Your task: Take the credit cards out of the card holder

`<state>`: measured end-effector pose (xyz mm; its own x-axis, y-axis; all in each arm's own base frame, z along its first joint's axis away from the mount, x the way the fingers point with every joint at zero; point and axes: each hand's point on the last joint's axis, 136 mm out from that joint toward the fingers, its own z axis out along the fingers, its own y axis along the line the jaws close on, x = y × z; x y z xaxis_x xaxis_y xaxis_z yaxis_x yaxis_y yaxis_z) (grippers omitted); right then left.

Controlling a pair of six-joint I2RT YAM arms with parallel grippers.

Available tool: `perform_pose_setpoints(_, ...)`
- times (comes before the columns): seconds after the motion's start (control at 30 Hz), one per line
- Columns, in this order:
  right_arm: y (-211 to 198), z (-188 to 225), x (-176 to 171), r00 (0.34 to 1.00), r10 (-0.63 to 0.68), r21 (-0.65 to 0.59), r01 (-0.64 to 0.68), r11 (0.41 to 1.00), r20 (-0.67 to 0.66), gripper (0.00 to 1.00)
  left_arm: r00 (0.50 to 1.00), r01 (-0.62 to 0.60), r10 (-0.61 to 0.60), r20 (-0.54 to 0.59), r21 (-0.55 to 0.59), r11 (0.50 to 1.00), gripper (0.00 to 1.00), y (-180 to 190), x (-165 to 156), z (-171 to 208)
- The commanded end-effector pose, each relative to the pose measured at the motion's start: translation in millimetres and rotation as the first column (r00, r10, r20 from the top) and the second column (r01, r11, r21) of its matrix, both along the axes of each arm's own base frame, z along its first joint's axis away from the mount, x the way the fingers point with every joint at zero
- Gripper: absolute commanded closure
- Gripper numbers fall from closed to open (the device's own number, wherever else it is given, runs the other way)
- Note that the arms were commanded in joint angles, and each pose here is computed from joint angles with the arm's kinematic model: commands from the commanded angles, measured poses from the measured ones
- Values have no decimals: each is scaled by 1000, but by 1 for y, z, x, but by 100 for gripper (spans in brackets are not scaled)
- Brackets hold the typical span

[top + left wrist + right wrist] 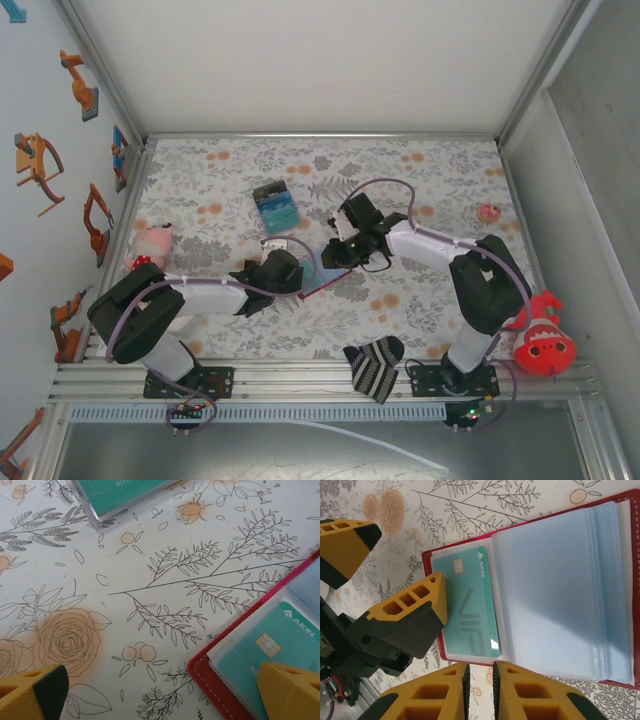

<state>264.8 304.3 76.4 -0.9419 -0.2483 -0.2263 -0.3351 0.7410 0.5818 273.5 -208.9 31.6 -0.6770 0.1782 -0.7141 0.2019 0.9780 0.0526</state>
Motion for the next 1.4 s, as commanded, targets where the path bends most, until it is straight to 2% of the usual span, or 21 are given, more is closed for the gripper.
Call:
perform_pose_setpoints(0.0, 2, -6, -2, 999, -2, 8, 2, 1000, -33, 78, 1000, 19, -20, 12, 18, 1000, 3, 5, -5, 11)
perform_pose_setpoints(0.17, 6, -12, -3, 999, 14, -24, -15, 1000, -42, 76, 1000, 14, -14, 28, 2, 1000, 3, 8, -6, 22)
perform_pose_setpoints(0.6, 22, -26, -4, 996, 65, -82, -70, 994, -57, 72, 1000, 9, -8, -29, 63, 998, 3, 11, -7, -11)
perform_pose_setpoints(0.83, 29, -30, -6, 993, 76, -60, -81, 995, -85, 72, 999, 5, 0, -47, 116, 993, 3, 18, -9, -20)
perform_pose_setpoints(1.37, 33, -44, -4, 989, 81, -53, -88, 995, -126, 75, 999, 15, -9, -51, 133, 991, 3, 24, -14, -24)
